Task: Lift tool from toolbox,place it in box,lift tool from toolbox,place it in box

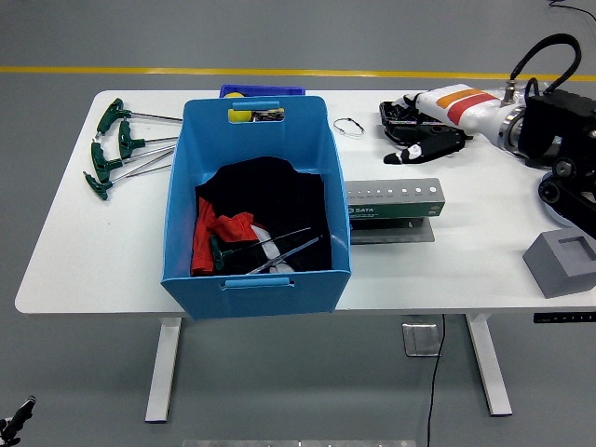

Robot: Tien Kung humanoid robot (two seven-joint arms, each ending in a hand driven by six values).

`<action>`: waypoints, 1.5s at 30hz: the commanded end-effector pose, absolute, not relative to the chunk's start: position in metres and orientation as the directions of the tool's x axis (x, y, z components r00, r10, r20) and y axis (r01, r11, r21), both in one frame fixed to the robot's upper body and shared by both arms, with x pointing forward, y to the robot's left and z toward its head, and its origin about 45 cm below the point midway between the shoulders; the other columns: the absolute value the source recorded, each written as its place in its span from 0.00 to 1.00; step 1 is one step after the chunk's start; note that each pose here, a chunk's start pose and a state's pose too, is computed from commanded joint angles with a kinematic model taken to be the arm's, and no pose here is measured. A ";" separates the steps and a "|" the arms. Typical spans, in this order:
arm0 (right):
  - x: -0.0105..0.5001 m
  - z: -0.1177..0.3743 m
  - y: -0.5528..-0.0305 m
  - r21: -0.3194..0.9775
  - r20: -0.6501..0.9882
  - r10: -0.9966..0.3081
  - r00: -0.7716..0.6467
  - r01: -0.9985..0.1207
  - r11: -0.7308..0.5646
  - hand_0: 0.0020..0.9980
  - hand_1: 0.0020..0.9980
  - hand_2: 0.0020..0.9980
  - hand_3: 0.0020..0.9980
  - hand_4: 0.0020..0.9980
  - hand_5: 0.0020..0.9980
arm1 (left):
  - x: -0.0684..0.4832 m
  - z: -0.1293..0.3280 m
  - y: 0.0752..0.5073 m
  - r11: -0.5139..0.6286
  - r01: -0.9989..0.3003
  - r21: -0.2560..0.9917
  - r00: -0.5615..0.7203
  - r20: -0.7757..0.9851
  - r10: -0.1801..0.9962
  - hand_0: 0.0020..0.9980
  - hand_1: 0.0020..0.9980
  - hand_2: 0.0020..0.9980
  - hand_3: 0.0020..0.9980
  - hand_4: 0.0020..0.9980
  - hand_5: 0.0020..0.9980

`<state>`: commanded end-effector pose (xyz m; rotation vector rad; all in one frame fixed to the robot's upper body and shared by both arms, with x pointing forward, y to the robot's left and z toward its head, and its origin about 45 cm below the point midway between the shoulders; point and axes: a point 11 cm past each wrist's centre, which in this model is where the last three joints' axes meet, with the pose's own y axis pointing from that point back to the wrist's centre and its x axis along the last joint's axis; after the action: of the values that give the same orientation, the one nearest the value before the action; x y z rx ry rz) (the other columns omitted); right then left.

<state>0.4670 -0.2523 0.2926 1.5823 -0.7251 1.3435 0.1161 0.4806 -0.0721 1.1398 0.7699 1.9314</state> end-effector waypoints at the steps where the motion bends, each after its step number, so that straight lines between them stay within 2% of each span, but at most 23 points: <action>1: 0.467 0.289 -0.263 0.265 0.964 0.129 0.232 -0.878 -0.399 0.65 0.70 0.79 0.84 1.00 0.82 | 0.115 -0.072 0.481 -0.537 -0.297 0.789 -0.321 0.447 0.835 0.88 0.90 0.90 0.75 0.70 0.77; 6: 0.459 0.281 -0.316 0.222 0.975 0.062 0.214 -0.916 -0.334 0.65 0.70 0.79 0.84 1.00 0.82 | 0.109 -0.074 0.481 -0.537 -0.287 0.793 -0.314 0.452 0.835 0.88 0.90 0.90 0.75 0.70 0.77; 7: 0.458 0.281 -0.324 0.208 0.978 0.049 0.203 -0.924 -0.322 0.72 0.74 0.82 0.81 0.95 0.69 | 0.109 -0.074 0.481 -0.537 -0.287 0.793 -0.313 0.452 0.835 0.88 0.90 0.90 0.74 0.70 0.77; 11: 0.449 0.281 -0.364 0.139 0.987 -0.045 0.156 -0.957 -0.256 0.72 0.74 0.82 0.81 0.95 0.69 | 0.110 -0.074 0.480 -0.535 -0.289 0.794 -0.312 0.450 0.837 0.88 0.90 0.90 0.74 0.70 0.77; 16: 0.439 0.273 -0.401 0.022 0.958 -0.279 0.068 -0.986 -0.162 0.73 0.75 0.82 0.80 0.93 0.68 | 0.104 -0.076 0.478 -0.534 -0.277 0.799 -0.305 0.454 0.837 0.88 0.90 0.90 0.75 0.70 0.77; 19: 0.433 0.273 -0.418 -0.048 0.938 -0.347 -0.007 -0.993 -0.110 0.73 0.75 0.82 0.80 0.93 0.68 | 0.103 -0.077 0.477 -0.531 -0.278 0.801 -0.302 0.452 0.839 0.88 0.90 0.90 0.75 0.70 0.77; 20: 0.430 0.271 -0.424 -0.062 0.926 -0.377 -0.023 -0.994 -0.091 0.71 0.75 0.80 0.75 0.90 0.66 | 0.103 -0.077 0.477 -0.530 -0.279 0.801 -0.300 0.451 0.840 0.88 0.90 0.90 0.75 0.70 0.77; 26: 0.405 0.263 -0.459 -0.127 0.846 -0.518 -0.125 -0.991 0.031 0.72 0.75 0.80 0.78 0.92 0.67 | 0.098 -0.077 0.479 -0.531 -0.272 0.803 -0.284 0.460 0.841 0.88 0.90 0.90 0.75 0.70 0.77; 31: 0.380 0.253 -0.473 -0.138 0.807 -0.569 -0.159 -0.987 0.080 0.72 0.75 0.80 0.78 0.92 0.67 | 0.096 -0.076 0.482 -0.536 -0.267 0.801 -0.274 0.470 0.839 0.88 0.90 0.90 0.75 0.70 0.77; 32: 0.372 0.249 -0.474 -0.135 0.784 -0.598 -0.164 -0.986 0.094 0.72 0.75 0.80 0.77 0.91 0.71 | 0.096 -0.076 0.483 -0.537 -0.266 0.801 -0.272 0.472 0.839 0.88 0.90 0.90 0.74 0.70 0.77; 37: 0.337 0.227 -0.469 -0.115 0.655 -0.732 -0.186 -0.983 0.146 0.72 0.75 0.80 0.77 0.91 0.71 | 0.099 -0.076 0.483 -0.535 -0.272 0.800 -0.264 0.472 0.841 0.88 0.90 0.90 0.74 0.70 0.77; 38: 0.329 0.223 -0.467 -0.112 0.622 -0.759 -0.194 -0.981 0.160 0.71 0.75 0.80 0.76 0.90 0.78 | 0.100 -0.076 0.482 -0.534 -0.273 0.800 -0.262 0.472 0.842 0.88 0.90 0.90 0.74 0.70 0.77; 39: 0.322 0.219 -0.466 -0.109 0.588 -0.782 -0.205 -0.979 0.174 0.71 0.75 0.80 0.76 0.90 0.78 | 0.100 -0.076 0.482 -0.533 -0.274 0.801 -0.262 0.471 0.842 0.88 0.90 0.90 0.74 0.70 0.77; 42: 0.301 0.207 -0.463 -0.097 0.449 -0.859 -0.246 -0.969 0.227 0.71 0.75 0.80 0.76 0.90 0.78 | 0.100 -0.076 0.481 -0.533 -0.272 0.801 -0.270 0.468 0.841 0.88 0.90 0.90 0.74 0.70 0.77; 43: 0.290 0.201 -0.460 -0.086 0.370 -0.891 -0.265 -0.964 0.251 0.73 0.75 0.80 0.80 0.94 0.83 | 0.098 -0.077 0.481 -0.534 -0.269 0.802 -0.274 0.467 0.840 0.88 0.90 0.90 0.74 0.70 0.77; 45: 0.280 0.194 -0.457 -0.065 0.275 -0.920 -0.279 -0.960 0.271 0.73 0.75 0.80 0.80 0.94 0.83 | 0.096 -0.077 0.481 -0.535 -0.266 0.802 -0.277 0.468 0.840 0.88 0.90 0.90 0.74 0.70 0.77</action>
<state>0.2801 -0.4572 0.1937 1.7635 -2.3534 0.3260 0.0964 0.4808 -0.0770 1.2054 0.7792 1.8913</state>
